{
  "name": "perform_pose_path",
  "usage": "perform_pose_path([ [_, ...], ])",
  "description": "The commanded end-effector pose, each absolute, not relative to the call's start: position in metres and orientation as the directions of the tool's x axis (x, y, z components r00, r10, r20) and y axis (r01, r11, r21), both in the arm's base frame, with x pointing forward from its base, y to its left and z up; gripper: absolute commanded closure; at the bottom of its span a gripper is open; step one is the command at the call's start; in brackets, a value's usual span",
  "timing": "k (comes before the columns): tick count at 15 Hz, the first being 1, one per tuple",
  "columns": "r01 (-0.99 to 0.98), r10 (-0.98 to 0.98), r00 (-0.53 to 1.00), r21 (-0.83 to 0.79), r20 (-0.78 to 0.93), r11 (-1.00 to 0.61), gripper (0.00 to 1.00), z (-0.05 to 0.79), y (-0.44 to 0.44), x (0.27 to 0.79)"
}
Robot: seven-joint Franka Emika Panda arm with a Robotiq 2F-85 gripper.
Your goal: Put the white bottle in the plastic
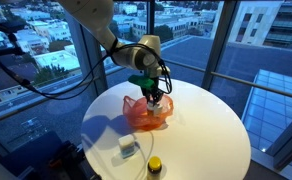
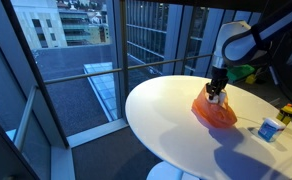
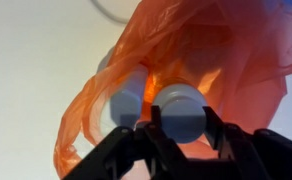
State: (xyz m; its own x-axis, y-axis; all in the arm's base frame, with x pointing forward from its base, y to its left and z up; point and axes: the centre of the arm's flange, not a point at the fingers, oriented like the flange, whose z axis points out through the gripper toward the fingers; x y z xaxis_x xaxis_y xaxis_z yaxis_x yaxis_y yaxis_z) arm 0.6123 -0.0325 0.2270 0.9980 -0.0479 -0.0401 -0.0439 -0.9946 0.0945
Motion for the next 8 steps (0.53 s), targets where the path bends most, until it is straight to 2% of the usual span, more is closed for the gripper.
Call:
perform_pose_path([
  [1,-0.055,-0.059,0.997,0.093,-0.039,-0.994,0.78,0.227,-0.038,0.619],
  [2,-0.053,-0.057,0.998,0.097,-0.038,-0.994,0.31,0.229,-0.038,0.619],
  [3,-0.053,-0.057,0.998,0.1,-0.036,-0.994,0.3,0.231,-0.038,0.618],
  [7,-0.039,-0.042,0.999,0.118,-0.029,-0.992,0.0,0.253,-0.038,0.615],
  [8,-0.033,-0.036,0.999,0.12,-0.026,-0.992,0.0,0.261,-0.036,0.614],
])
